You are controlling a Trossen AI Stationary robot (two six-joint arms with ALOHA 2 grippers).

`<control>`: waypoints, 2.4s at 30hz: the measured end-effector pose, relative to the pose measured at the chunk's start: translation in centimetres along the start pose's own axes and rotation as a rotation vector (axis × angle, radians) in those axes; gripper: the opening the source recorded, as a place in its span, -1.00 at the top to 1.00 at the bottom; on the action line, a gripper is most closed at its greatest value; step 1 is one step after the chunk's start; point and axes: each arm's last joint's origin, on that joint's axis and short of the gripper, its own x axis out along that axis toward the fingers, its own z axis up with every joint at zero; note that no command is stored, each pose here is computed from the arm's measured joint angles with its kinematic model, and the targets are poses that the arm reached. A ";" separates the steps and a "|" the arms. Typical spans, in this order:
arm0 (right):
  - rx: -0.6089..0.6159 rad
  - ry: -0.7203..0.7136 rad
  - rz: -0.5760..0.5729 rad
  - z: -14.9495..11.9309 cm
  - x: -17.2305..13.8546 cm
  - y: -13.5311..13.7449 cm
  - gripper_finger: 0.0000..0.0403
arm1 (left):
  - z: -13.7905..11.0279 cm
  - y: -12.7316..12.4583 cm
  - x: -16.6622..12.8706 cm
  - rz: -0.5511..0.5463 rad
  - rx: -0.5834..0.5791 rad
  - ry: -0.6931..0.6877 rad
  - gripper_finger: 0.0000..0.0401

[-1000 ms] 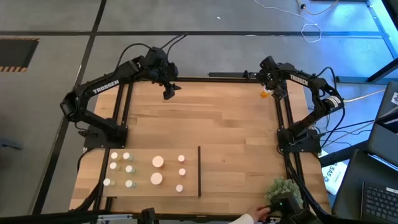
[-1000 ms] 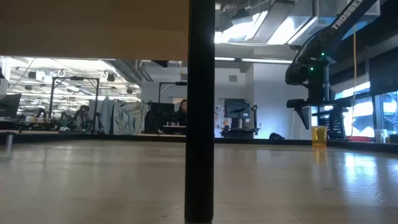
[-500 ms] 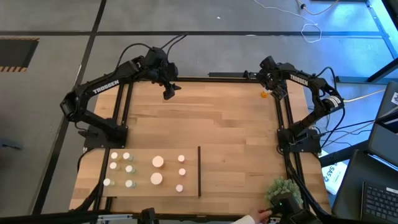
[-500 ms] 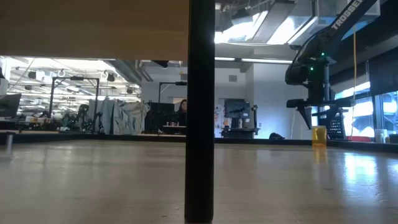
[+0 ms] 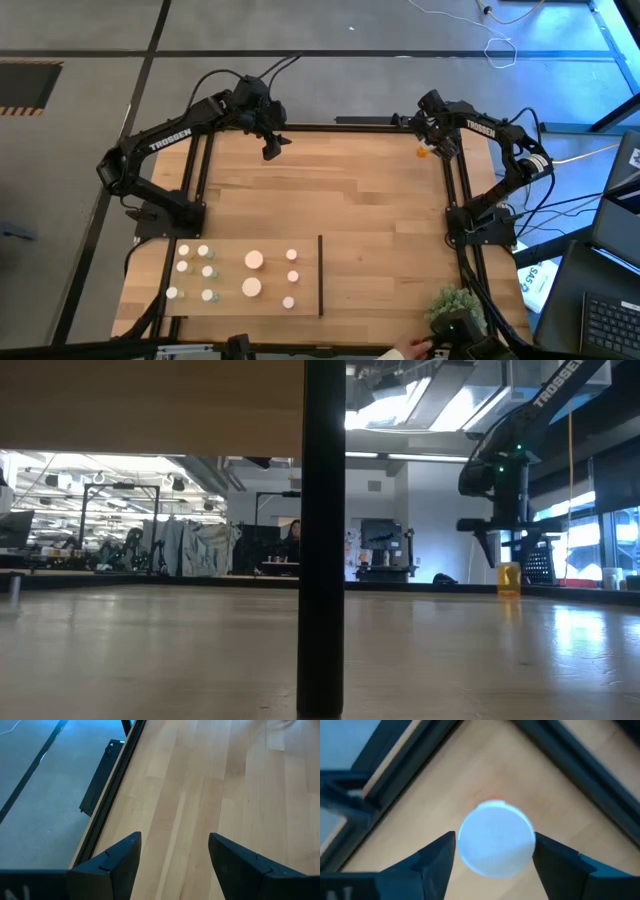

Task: Pick and place medicine bottles onto shelf by color
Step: Put the orange pill bottle on the shelf aligned with the other orange pill bottle

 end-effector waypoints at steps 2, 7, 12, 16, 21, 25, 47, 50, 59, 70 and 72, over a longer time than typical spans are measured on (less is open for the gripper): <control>-0.028 0.024 0.007 -0.1 0.0 0.0 -0.28 | 0.0 0.0 0.0 0.000 0.000 0.000 -0.12; -0.116 0.085 0.028 -0.3 0.0 0.1 -0.09 | 0.0 0.0 0.0 0.000 0.000 0.000 -0.12; -0.101 0.063 0.019 -0.3 0.0 0.0 0.19 | 0.0 0.0 0.0 0.000 0.000 0.000 -0.12; -0.101 0.053 0.019 -0.2 0.0 0.1 0.31 | 0.0 0.0 0.0 0.000 0.000 0.000 -0.12; -0.099 0.089 0.072 -0.3 0.0 0.5 0.33 | 0.0 0.0 0.0 0.001 0.000 0.000 -0.12; -0.100 0.096 0.074 -0.3 0.0 0.5 0.20 | 0.0 0.0 0.0 0.000 0.000 0.000 -0.12; 0.060 -0.088 0.008 0.2 0.0 0.3 -0.58 | 0.0 0.0 0.0 0.000 0.000 0.000 -0.12; 0.080 -0.105 0.003 0.3 0.4 0.4 -0.58 | 0.0 0.0 0.0 0.000 0.000 0.000 -0.12; 0.094 -0.109 0.021 0.4 0.8 0.8 -0.53 | 0.0 0.0 0.0 0.000 0.000 0.000 -0.12; 0.081 -0.111 0.025 0.2 0.8 0.9 -0.03 | 0.0 0.0 0.0 0.000 0.000 0.000 -0.12; 0.080 -0.112 0.027 0.2 0.8 0.9 -0.02 | 0.0 0.0 0.0 0.000 0.000 0.000 -0.12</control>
